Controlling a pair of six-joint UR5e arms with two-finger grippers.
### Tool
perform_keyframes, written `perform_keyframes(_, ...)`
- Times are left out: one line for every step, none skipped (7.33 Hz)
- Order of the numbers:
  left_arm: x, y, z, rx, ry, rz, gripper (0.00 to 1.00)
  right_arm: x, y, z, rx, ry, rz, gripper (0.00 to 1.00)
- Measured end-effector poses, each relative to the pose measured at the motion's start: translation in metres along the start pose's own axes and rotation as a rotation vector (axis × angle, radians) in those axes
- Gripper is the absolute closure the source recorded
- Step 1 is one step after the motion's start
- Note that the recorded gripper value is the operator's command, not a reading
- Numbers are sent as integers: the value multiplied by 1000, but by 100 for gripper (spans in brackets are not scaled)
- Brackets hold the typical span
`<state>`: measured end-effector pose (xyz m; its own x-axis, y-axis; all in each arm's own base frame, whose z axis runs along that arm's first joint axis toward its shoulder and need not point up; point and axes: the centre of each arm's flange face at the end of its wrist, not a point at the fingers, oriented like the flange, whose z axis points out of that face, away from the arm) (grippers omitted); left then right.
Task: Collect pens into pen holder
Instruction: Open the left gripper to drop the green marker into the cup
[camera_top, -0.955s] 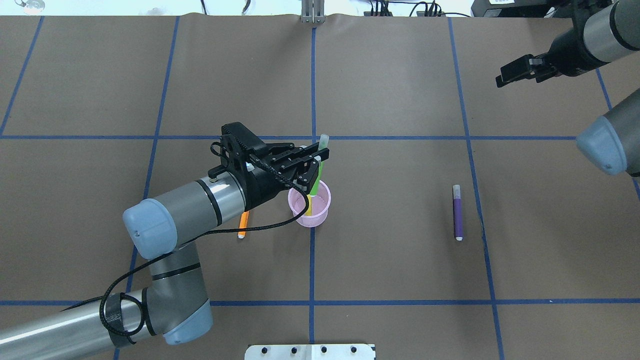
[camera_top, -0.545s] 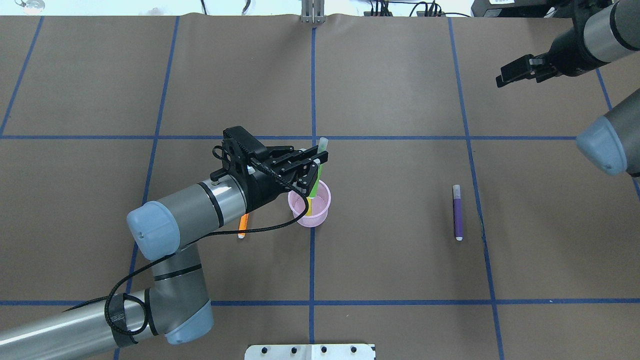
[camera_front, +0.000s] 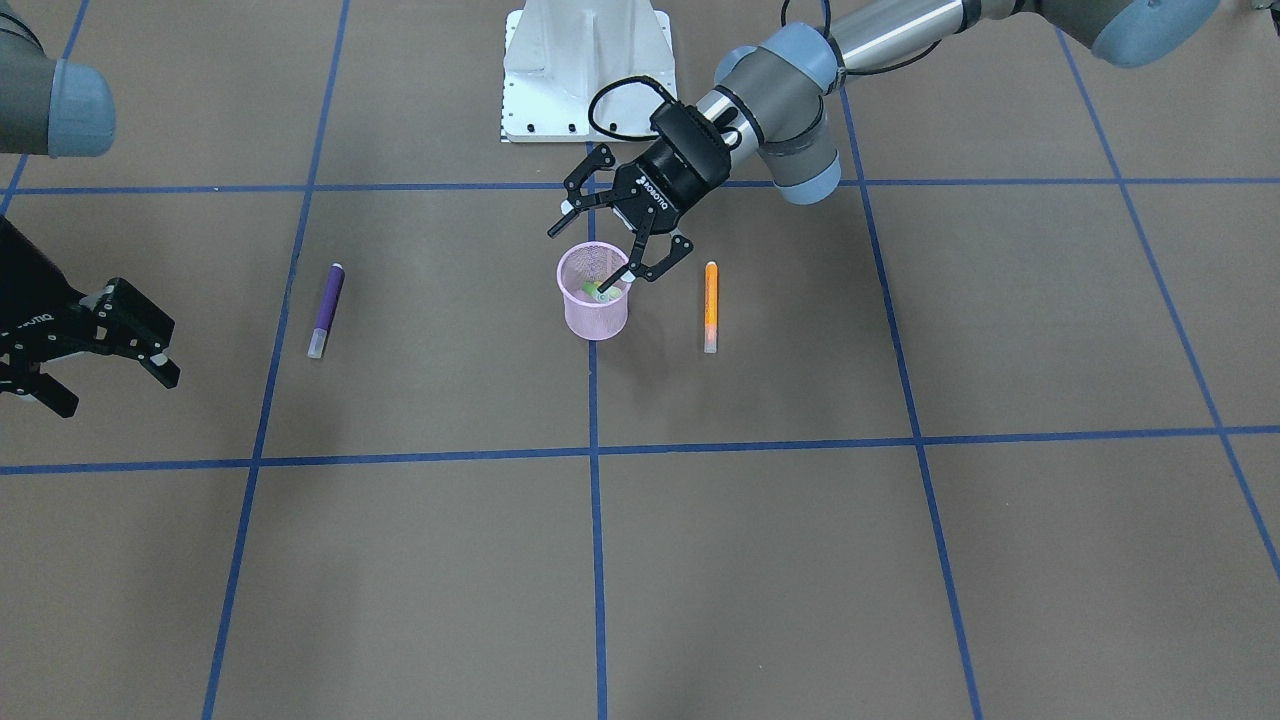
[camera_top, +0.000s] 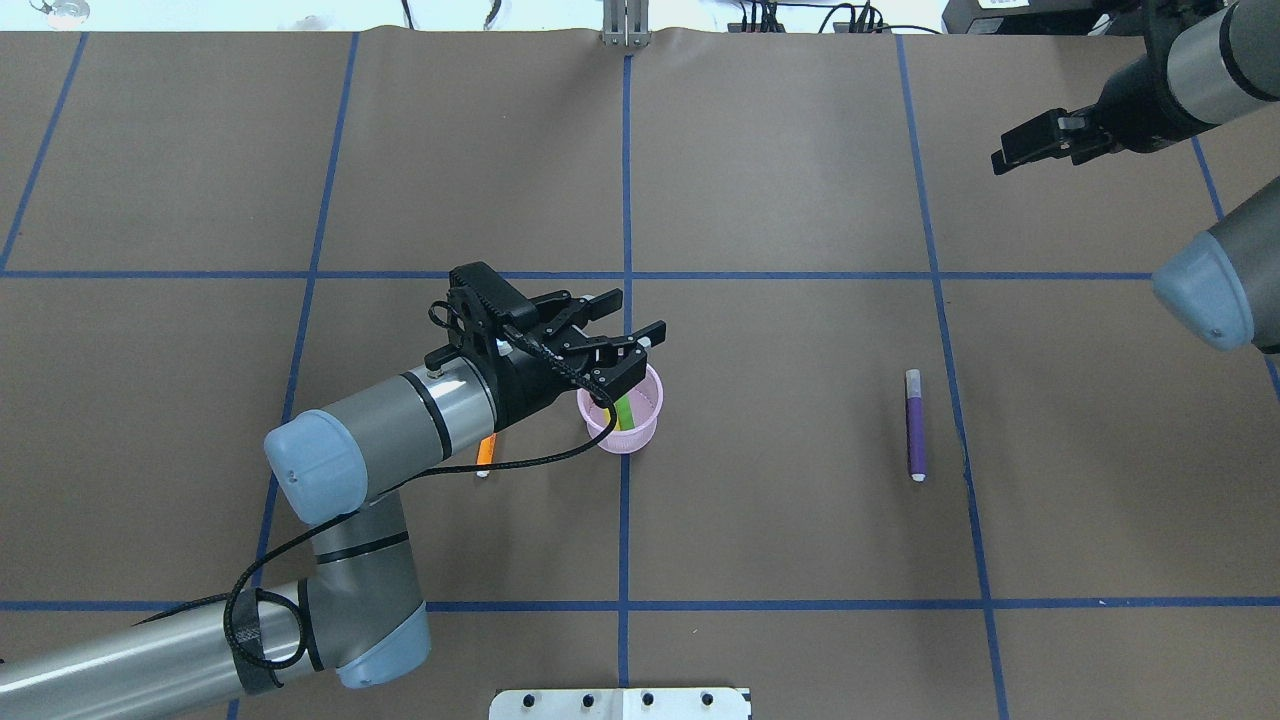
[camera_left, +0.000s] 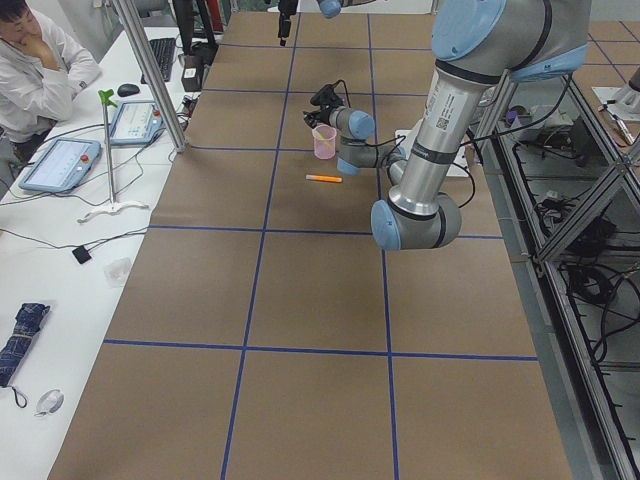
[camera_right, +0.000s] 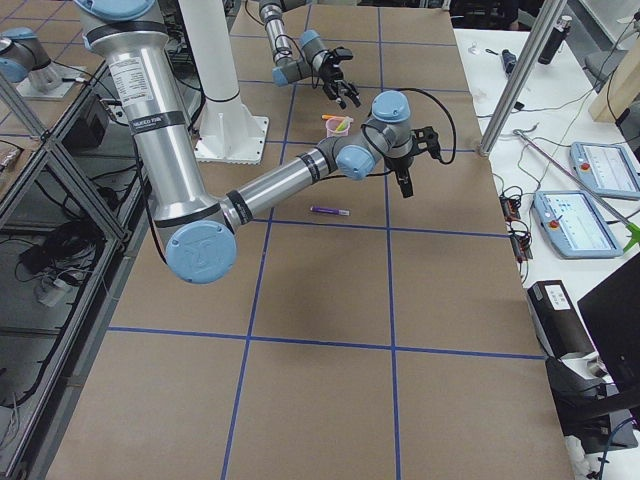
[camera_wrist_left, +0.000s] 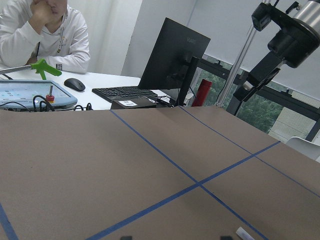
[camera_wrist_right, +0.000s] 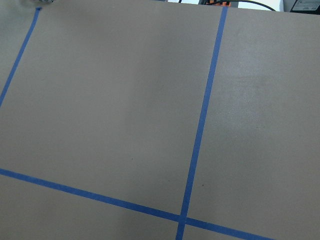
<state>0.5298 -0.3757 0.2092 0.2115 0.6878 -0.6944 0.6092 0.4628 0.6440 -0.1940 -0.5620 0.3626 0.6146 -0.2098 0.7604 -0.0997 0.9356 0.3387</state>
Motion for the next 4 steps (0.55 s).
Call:
perform_keyframes(8, -9, -2, -3, 3, -4, 1, 1, 1, 0, 1, 2, 6, 0)
perform_keyframes(17, -19, -5, -32, -19, 3, 1, 1, 2, -1, 2, 3, 20, 0)
perform_keyframes(25, -30, -6, -90, -73, 23, 1, 0, 3, -2, 5, 2, 44, 0)
perform_keyframes(31, -41, -7, -160, -139, 48, 1, -3, 6, -4, 8, 0, 73, 1)
